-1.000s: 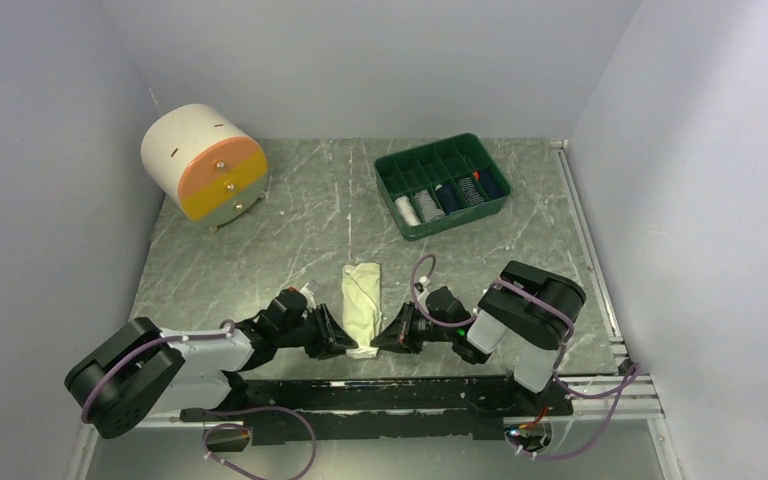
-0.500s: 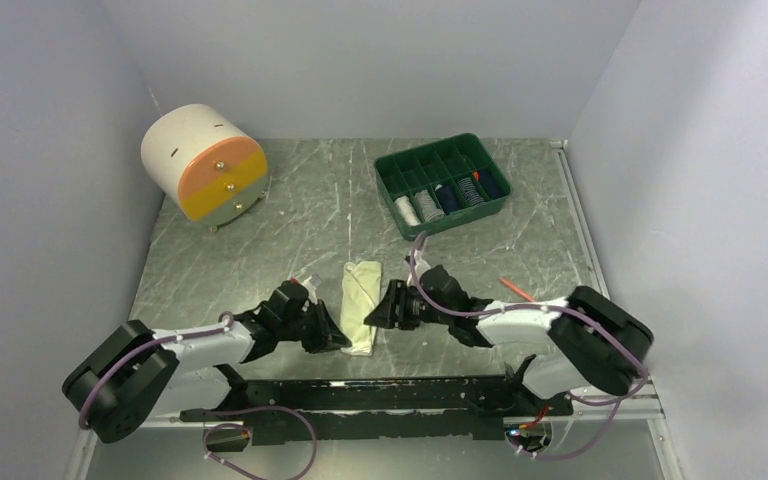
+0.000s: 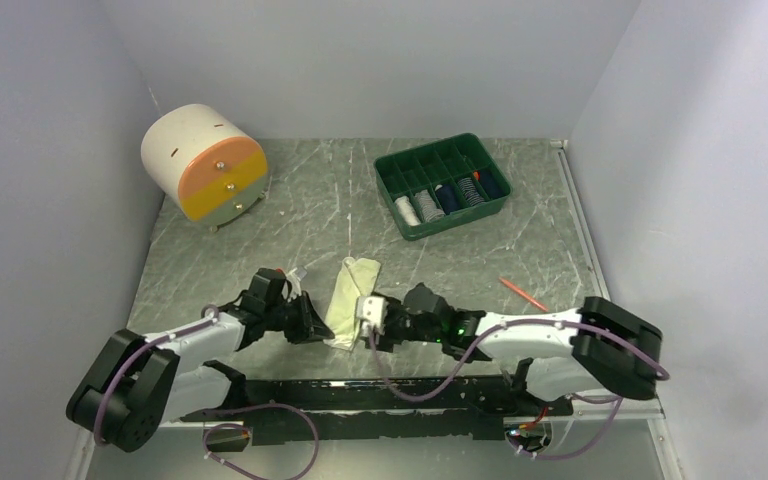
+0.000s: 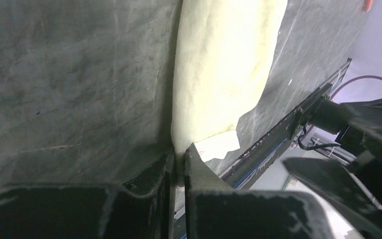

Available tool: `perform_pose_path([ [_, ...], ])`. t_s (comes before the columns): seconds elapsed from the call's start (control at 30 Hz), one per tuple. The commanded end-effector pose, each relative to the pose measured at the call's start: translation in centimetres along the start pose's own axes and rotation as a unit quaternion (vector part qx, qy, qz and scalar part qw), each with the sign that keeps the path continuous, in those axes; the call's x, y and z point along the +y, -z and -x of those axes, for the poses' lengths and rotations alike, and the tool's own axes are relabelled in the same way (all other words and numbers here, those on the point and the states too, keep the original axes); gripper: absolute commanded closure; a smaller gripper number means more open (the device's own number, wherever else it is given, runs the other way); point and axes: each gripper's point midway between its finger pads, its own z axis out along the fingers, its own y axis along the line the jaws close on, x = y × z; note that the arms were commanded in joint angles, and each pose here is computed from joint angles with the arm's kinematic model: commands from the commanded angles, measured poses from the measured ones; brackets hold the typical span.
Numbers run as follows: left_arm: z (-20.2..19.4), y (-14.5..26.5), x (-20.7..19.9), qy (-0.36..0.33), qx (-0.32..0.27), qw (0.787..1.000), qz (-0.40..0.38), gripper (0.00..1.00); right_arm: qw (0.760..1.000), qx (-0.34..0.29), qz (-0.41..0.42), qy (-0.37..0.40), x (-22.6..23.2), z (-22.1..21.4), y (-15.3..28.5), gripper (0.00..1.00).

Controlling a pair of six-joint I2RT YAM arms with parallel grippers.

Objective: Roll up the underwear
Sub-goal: Roll the underwear to the center of the board.

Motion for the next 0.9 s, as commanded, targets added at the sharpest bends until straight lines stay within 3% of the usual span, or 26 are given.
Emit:
perform_pose_path([
  [0.0, -1.8, 0.0, 3.3, -0.011, 0.042, 0.997, 0.063, 0.9, 0.968, 0.041, 0.036, 0.246, 0.0, -0.8, -1.9, 0.39],
  [0.1, -1.8, 0.0, 3.3, -0.009, 0.042, 0.997, 0.06, 0.89, 0.946, 0.048, 0.079, 0.31, 2.5, -1.6, -2.6, 0.37],
  [0.27, -1.8, -0.1, 3.4, -0.008, 0.043, 0.997, 0.064, 0.89, 0.933, 0.045, 0.107, 0.341, 4.6, -2.0, -3.2, 0.35],
  [0.43, -1.8, -0.1, 3.5, -0.009, 0.046, 0.997, 0.065, 0.89, 0.928, 0.044, 0.133, 0.345, 5.8, -2.8, -3.9, 0.38],
  [0.6, -1.8, 0.0, 3.5, -0.006, 0.045, 0.997, 0.068, 0.89, 0.917, 0.095, 0.177, 0.344, 6.5, -4.3, -4.5, 0.45],
  [0.87, -1.9, 0.0, 3.4, -0.004, 0.048, 0.997, 0.065, 0.89, 0.915, 0.121, 0.197, 0.331, 6.8, -5.6, -4.2, 0.52],
])
